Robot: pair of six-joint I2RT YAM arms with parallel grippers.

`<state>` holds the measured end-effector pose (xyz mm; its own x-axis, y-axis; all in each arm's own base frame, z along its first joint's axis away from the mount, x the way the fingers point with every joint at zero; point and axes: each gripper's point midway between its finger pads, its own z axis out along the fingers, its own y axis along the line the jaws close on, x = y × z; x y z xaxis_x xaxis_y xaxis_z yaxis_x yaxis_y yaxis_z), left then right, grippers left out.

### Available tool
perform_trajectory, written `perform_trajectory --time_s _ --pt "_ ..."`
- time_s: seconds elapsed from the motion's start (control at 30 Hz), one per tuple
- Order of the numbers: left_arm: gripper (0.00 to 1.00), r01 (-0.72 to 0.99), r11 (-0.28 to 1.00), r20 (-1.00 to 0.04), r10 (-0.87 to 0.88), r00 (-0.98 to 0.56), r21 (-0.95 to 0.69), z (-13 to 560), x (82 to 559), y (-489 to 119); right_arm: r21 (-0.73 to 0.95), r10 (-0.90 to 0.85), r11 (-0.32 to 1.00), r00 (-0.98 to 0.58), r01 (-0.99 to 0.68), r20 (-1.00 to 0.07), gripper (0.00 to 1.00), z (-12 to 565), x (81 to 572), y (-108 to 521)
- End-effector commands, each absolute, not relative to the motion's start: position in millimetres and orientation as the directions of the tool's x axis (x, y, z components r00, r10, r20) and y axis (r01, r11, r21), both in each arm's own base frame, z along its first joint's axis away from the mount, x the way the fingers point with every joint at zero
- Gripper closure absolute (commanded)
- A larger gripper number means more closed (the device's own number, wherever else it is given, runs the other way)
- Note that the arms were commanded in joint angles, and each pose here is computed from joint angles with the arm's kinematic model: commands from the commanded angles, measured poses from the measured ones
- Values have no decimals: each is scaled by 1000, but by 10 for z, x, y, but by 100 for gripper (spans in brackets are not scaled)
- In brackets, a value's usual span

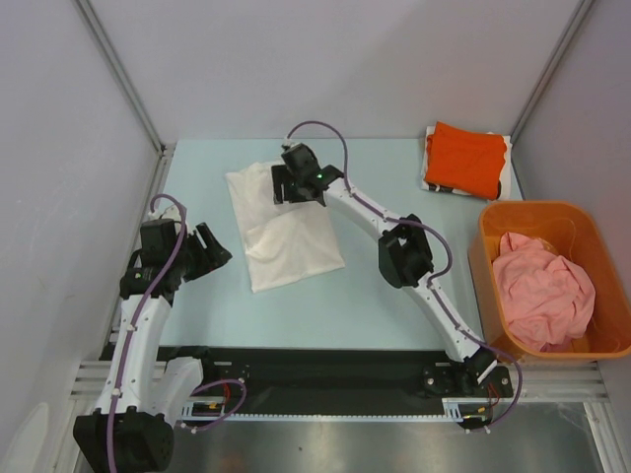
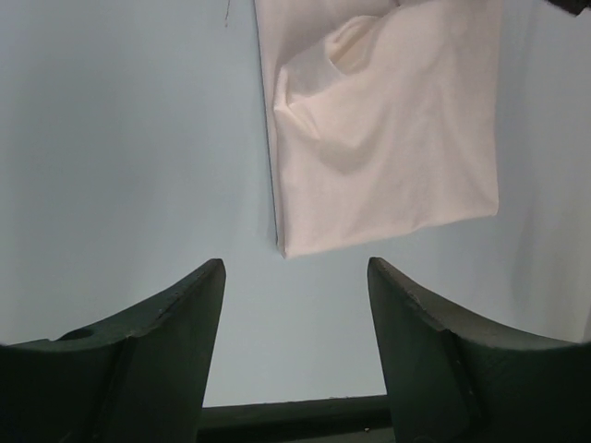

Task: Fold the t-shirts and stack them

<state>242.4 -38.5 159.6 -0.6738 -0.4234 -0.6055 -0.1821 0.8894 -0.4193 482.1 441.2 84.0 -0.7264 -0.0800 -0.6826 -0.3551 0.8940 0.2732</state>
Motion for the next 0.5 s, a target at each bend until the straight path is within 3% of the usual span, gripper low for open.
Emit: perform_trajectory --time_s 0.0,0.13,0.47 --pt "31 -169 900 -626 -405 -667 -403 1596 2462 -366 509 228 776 -588 -372 -776 28 2284 5207 4408" --pt "31 -179 900 -627 -409 -663 -398 1592 2465 -351 488 205 783 -580 -386 -788 25 2490 5000 4214" --pt "29 -182 898 -609 -409 -679 -400 1534 2473 -376 382 86 895 -752 -229 -653 19 1413 4043 3168"
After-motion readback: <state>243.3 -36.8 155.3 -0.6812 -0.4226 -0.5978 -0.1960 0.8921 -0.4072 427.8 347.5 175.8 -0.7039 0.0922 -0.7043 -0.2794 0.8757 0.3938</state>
